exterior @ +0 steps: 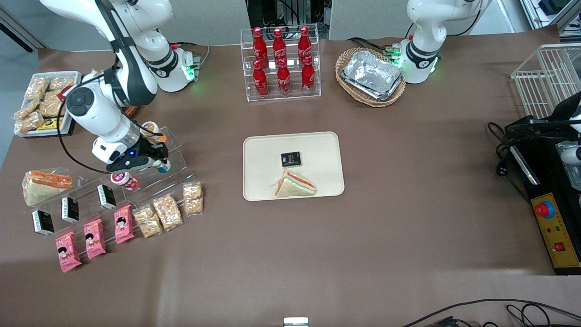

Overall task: Place green gum on tray
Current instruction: 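Lift the green gum bottle and carry it over the cream tray, then lower the green gum bottle onto the tray beside the black pack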

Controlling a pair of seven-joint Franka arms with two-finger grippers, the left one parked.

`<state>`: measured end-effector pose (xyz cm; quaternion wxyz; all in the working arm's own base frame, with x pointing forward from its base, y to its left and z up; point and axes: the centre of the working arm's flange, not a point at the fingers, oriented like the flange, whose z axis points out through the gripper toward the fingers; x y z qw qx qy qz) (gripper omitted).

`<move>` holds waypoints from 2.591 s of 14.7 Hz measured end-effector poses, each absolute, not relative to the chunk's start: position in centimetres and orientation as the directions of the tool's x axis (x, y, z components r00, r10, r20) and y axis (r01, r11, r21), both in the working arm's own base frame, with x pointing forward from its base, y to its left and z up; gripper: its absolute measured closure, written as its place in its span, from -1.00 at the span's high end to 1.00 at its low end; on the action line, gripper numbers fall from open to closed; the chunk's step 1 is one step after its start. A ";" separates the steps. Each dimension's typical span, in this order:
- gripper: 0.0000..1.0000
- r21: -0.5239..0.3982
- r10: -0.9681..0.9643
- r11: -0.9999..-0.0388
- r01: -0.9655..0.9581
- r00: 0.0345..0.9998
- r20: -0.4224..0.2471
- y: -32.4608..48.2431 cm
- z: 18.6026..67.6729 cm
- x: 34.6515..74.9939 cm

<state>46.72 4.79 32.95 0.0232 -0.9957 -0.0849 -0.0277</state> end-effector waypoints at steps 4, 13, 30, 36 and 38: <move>0.16 -0.054 0.170 -0.983 0.173 0.984 0.063 3.9 39.1 49.3; 0.16 -0.070 0.103 -0.992 0.106 0.994 0.049 8.6 56.6 52.1; 0.16 0.001 0.000 -1.000 0.000 0.999 0.041 34.7 37.8 47.9; 0.16 0.032 -0.009 -0.999 -0.011 0.999 0.053 37.6 29.8 45.7; 0.16 0.034 -0.021 -0.999 -0.023 0.998 0.058 38.3 27.9 44.2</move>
